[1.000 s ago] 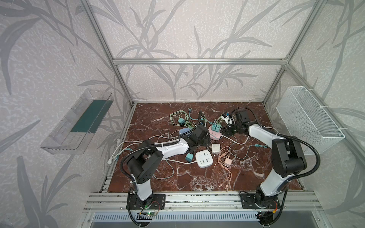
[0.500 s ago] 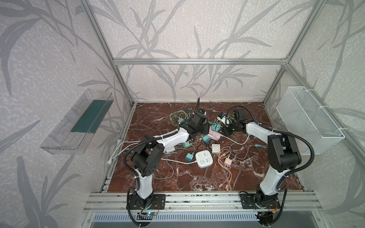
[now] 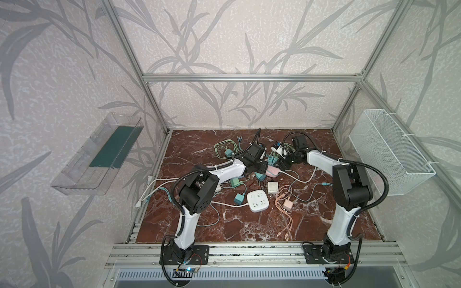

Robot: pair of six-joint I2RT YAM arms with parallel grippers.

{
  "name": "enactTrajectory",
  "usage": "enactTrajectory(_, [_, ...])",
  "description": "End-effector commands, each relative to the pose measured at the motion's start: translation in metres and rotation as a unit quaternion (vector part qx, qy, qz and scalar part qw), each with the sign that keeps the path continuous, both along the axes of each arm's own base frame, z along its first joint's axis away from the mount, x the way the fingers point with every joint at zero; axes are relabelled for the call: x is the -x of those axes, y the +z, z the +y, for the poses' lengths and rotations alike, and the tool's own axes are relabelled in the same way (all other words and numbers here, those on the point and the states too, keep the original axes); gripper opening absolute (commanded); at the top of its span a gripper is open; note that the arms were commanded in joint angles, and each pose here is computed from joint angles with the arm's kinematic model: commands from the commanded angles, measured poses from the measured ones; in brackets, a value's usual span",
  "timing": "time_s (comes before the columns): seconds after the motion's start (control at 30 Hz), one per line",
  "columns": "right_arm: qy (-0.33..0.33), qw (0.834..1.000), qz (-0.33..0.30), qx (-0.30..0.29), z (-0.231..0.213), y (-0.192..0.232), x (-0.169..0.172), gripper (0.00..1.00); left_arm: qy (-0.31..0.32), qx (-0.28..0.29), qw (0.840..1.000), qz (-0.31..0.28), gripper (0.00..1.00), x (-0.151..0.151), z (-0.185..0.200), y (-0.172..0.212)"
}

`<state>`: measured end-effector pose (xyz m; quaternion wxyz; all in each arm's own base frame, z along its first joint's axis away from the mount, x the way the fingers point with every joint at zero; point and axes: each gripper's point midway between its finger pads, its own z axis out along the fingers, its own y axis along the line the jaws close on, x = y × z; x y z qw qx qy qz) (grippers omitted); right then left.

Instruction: Pull the plug off the socket

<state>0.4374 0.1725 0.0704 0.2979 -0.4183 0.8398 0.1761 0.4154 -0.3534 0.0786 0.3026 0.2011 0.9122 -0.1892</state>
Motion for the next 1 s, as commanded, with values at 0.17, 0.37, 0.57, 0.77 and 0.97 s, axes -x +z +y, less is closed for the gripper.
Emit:
enactTrajectory(0.17, [0.013,1.000,0.006,0.017,0.007,-0.007,-0.002,0.58,-0.009,-0.015,1.000,0.016,0.57,-0.007,-0.002,-0.011])
enactTrajectory(0.37, [0.016,1.000,0.002,0.027,0.010,-0.010,-0.005,0.57,-0.008,-0.022,0.999,0.029,0.57,-0.008,-0.003,-0.022])
enactTrajectory(0.57, [0.021,0.999,0.006,0.032,0.010,-0.016,-0.006,0.53,-0.006,-0.032,0.999,0.042,0.56,-0.007,-0.001,-0.030])
enactTrajectory(0.77, [0.027,0.999,0.008,0.044,0.007,-0.019,-0.005,0.51,-0.001,-0.033,0.998,0.051,0.55,-0.007,0.000,-0.033])
enactTrajectory(0.97, [0.025,0.999,0.005,0.046,0.006,-0.017,-0.006,0.42,0.004,-0.041,0.997,0.061,0.55,-0.008,0.001,-0.036])
